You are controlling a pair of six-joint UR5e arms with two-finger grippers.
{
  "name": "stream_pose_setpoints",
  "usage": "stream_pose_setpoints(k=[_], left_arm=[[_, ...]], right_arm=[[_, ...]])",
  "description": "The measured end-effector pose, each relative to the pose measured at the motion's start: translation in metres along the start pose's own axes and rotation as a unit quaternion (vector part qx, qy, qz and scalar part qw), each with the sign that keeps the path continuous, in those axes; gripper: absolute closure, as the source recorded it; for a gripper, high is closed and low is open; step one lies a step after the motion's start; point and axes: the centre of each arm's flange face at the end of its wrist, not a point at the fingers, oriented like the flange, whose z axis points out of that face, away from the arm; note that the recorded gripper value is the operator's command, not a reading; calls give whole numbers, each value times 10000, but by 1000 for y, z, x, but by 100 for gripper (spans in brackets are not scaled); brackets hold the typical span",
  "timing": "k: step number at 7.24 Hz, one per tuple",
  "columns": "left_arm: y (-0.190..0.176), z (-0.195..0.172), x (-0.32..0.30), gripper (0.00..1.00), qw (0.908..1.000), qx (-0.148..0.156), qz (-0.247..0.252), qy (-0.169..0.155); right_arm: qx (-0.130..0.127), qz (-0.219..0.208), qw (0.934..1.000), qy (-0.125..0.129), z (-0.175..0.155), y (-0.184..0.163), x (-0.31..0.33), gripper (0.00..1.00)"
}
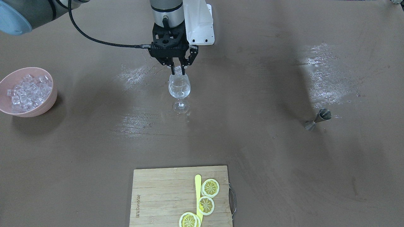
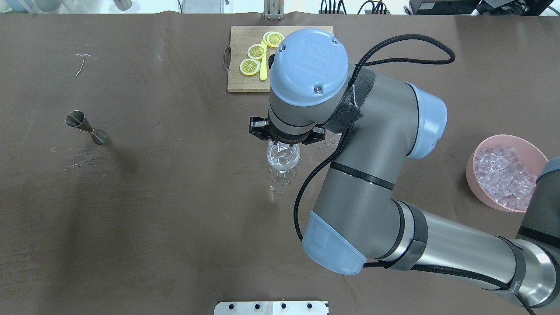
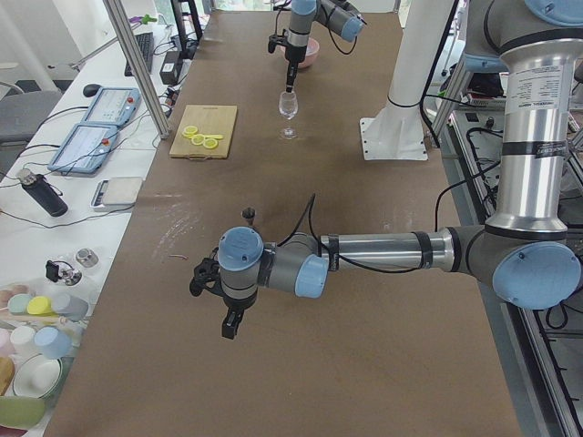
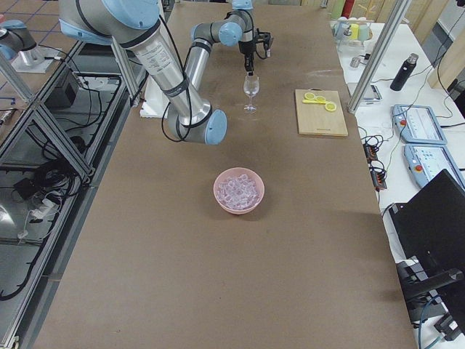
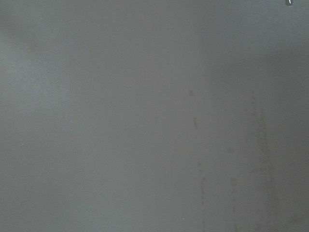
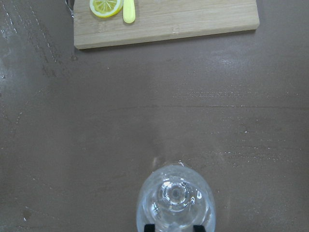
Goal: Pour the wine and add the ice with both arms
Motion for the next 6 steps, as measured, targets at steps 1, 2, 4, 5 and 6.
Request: stream_pose_setpoints(k=[1,2,4,5,6], left_arm=[[1,0,0,2,10000,-4,-4,1],[2,0,0,2,10000,-6,-5,1],[2,0,0,2,10000,-7,-6,1],[2,0,0,2,10000,-7,-6,1],[2,0,0,2,10000,-7,-4,1]], right_arm=[[18,-8,10000,22,2,-1,1,100],[47,-16,10000,33,2,-1,1,100],[84,-20,10000,43,2,-2,1,1],[132,-20,9999,53,2,-3,1,0],[201,-21,9998,69,1,-4,1,0]])
